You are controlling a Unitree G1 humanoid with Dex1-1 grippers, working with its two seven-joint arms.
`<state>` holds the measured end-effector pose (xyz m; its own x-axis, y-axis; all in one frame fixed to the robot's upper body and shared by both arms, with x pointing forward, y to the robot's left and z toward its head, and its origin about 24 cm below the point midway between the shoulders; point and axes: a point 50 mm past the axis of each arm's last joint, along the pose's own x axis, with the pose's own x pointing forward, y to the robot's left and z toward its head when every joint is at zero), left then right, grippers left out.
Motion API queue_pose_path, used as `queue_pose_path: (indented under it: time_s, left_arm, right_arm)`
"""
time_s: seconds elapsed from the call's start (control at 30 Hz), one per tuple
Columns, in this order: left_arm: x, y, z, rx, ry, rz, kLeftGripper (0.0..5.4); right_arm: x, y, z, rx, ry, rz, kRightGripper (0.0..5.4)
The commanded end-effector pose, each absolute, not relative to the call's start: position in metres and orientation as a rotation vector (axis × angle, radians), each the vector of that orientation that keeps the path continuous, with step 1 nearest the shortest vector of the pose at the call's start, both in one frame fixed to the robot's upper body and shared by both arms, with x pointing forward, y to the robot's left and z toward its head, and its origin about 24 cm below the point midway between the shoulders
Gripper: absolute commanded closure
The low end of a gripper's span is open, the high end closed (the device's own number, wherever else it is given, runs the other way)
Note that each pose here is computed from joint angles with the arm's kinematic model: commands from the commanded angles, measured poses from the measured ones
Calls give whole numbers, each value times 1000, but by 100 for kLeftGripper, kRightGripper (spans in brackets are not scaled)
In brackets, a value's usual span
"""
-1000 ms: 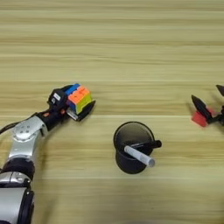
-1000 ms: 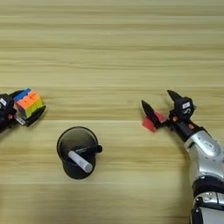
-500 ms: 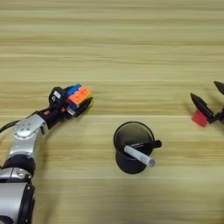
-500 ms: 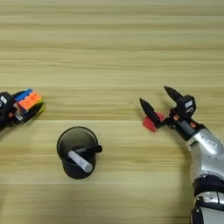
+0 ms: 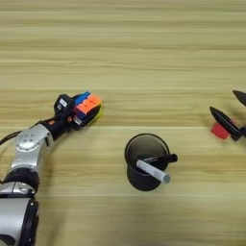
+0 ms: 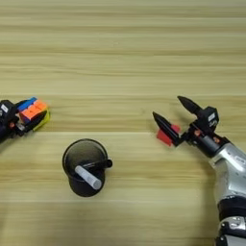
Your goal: Move the objects on the table
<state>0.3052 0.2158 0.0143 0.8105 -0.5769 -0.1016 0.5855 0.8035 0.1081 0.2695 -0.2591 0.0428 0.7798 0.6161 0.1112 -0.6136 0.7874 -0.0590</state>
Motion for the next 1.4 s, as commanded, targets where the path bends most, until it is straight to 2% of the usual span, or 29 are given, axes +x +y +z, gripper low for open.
queue_pose_path:
  time_s: [0.03, 0.27, 0.43, 0.9, 1.03, 1.2, 1.4]
  left_arm:
    - [309, 216, 21, 169, 42, -641, 211]
    - [308, 215, 21, 170, 37, -649, 211]
    - [307, 214, 21, 170, 33, -657, 211]
    - [307, 213, 20, 171, 30, -666, 211]
    - [307, 212, 20, 170, 29, -668, 211]
    - [307, 212, 20, 174, 29, -675, 211]
    - [308, 207, 25, 207, 13, -735, 211]
  right_arm:
    - [264, -266, 35, -90, -25, 705, 0]
    - [263, -266, 17, -176, 95, 698, 0]
    - [262, -264, 14, -181, 107, 713, 64]
    - [262, -266, 16, -172, 83, 705, 294]
    - [263, -266, 20, -177, 66, 703, 315]
    - [268, -266, 36, -165, 6, 713, 315]
    - [285, -255, 96, -214, -152, 833, 315]
